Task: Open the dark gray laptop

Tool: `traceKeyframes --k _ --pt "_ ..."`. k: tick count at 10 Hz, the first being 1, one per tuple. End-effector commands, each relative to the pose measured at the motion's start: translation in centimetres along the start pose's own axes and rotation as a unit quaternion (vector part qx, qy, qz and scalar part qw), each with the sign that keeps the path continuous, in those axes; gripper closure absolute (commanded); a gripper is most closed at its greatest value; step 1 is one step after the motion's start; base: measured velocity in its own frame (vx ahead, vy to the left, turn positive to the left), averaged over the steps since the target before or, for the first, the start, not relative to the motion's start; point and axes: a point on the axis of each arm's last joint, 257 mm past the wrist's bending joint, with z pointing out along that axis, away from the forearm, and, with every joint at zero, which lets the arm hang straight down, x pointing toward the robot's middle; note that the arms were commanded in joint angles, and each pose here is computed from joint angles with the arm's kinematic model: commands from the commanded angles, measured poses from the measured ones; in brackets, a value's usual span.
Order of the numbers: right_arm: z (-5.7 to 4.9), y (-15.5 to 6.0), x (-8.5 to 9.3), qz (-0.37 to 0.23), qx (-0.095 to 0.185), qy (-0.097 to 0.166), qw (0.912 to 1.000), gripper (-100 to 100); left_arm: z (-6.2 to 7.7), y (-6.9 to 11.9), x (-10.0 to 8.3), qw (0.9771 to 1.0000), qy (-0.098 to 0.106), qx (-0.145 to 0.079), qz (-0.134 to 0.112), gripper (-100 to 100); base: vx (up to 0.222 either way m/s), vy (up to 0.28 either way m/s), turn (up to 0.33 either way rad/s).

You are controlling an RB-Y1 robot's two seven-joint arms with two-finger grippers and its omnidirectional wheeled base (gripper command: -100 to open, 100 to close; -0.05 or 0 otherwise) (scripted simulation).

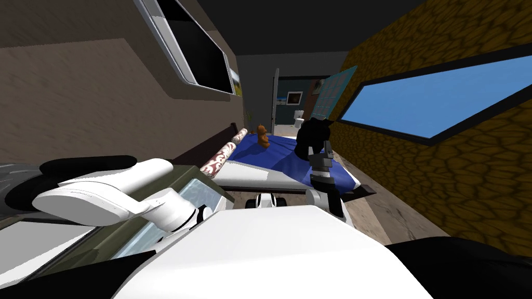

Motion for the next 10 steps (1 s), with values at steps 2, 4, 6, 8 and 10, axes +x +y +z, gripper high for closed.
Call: traceKeyframes --k 2,4,6,8,10 --pt "0.0 0.0 0.0 0.0 0.0 0.0 1.0 0 0.0 -0.1 -0.4 1.0 -0.001 0.0 0.0 100 -0.006 0.037 -0.006" --pt "0.0 0.0 0.0 0.0 0.0 0.0 1.0 0 -0.4 0.7 -0.7 0.9982 0.01 -0.009 -0.058 100 -0.052 0.026 0.02" --pt "0.0 0.0 0.0 0.0 0.0 0.0 1.0 0 -0.7 1.2 -0.9 0.9951 0.017 -0.014 -0.096 100 -0.064 0.025 0.012" --pt "0.0 0.0 0.0 0.0 0.0 0.0 1.0 0 -1.0 1.7 -1.0 0.9905 0.024 -0.02 -0.134 100 -0.062 0.017 0.015" --pt "0.0 0.0 0.0 0.0 0.0 0.0 1.0 0 -1.3 2.2 -1.2 0.9845 0.03 -0.027 -0.171 100 -0.051 0.015 0.02"
